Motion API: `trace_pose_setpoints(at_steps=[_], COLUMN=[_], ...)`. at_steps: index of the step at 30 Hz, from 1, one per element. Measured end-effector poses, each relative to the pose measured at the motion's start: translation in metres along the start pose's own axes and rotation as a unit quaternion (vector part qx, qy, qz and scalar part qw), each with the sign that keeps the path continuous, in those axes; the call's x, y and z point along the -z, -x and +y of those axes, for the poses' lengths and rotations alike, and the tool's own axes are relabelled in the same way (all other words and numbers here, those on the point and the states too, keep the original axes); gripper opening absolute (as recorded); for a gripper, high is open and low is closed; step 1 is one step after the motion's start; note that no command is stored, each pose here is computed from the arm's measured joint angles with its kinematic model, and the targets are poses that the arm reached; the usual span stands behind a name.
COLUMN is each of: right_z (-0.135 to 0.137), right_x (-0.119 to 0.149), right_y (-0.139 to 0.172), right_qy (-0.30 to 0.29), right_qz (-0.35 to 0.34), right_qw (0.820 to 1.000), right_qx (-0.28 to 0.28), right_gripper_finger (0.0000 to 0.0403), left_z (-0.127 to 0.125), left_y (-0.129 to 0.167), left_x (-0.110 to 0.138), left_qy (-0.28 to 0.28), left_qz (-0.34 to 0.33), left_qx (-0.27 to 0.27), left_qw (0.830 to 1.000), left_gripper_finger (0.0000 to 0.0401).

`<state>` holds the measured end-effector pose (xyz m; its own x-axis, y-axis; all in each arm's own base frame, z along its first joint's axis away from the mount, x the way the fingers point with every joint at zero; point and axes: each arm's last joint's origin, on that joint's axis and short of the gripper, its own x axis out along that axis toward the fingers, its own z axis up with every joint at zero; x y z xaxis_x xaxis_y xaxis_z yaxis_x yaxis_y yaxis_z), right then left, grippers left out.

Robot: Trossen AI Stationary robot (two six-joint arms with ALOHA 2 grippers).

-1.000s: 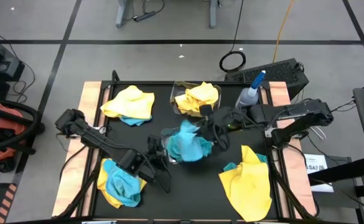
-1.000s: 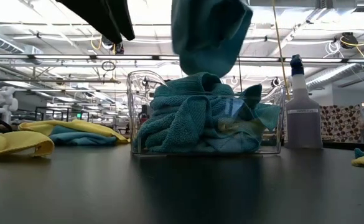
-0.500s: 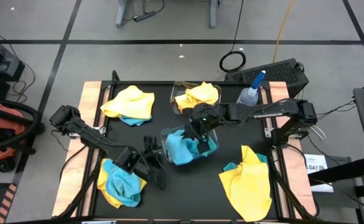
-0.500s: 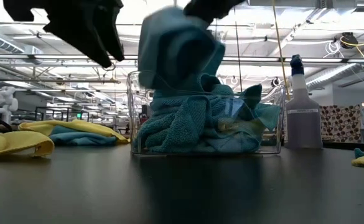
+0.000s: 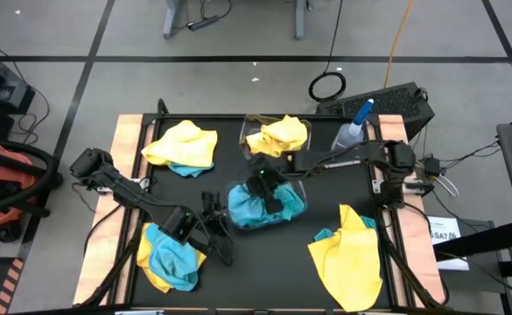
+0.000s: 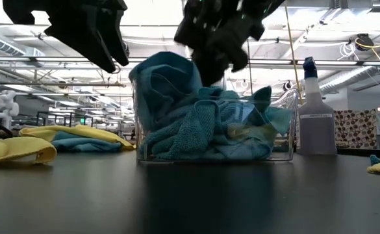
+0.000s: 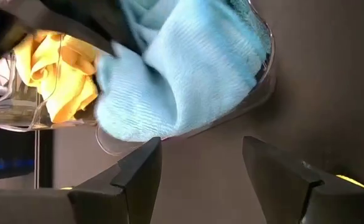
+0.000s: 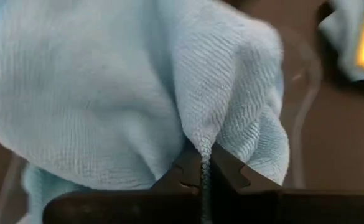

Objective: Sort microfiber towel by color & place in baskets
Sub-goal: Put the blue microfiber cloth into the bottom transparent bin

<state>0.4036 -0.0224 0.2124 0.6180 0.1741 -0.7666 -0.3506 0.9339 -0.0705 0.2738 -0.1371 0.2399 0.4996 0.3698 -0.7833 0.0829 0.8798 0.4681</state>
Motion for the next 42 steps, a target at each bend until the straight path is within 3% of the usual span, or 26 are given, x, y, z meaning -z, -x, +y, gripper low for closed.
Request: trace_pose_setpoints(at_steps=[10,17,22,28,34,42], right_z=[-0.001,-0.001,-0.001,0.007,0.015,0.031], right_x=[0.02,0.024,0.024,0.017,-0.001,-0.018], right_y=[-0.042,-0.048,-0.044,-0.025,0.008,0.061], right_qy=[-0.011,-0.017,-0.028,-0.025,-0.012,-0.007], right_qz=[0.04,0.05,0.053,0.06,0.023,-0.015], right_qw=[0.999,0.998,0.998,0.997,0.999,1.0], right_qx=[-0.028,-0.031,-0.03,-0.035,-0.025,-0.021], right_gripper_finger=[0.0,0.0004,0.0039,0.0114,0.0187,0.0227], left_z=[0.0,0.0,0.0,0.0,0.003,0.006], left_y=[0.0,0.0,0.0,0.001,0.006,0.016], left_x=[0.0,0.0,0.0,0.0,0.002,0.006], left_qy=[-0.002,-0.002,-0.001,-0.001,0.014,0.035], left_qz=[0.0,0.0,-0.001,0.002,0.001,0.001], left_qx=[0.0,0.0,0.0,0.006,0.018,0.03], left_qw=[1.0,1.0,1.0,1.0,1.0,0.999], left_gripper_finger=[0.0231,0.0231,0.0231,0.0231,0.0231,0.0231])
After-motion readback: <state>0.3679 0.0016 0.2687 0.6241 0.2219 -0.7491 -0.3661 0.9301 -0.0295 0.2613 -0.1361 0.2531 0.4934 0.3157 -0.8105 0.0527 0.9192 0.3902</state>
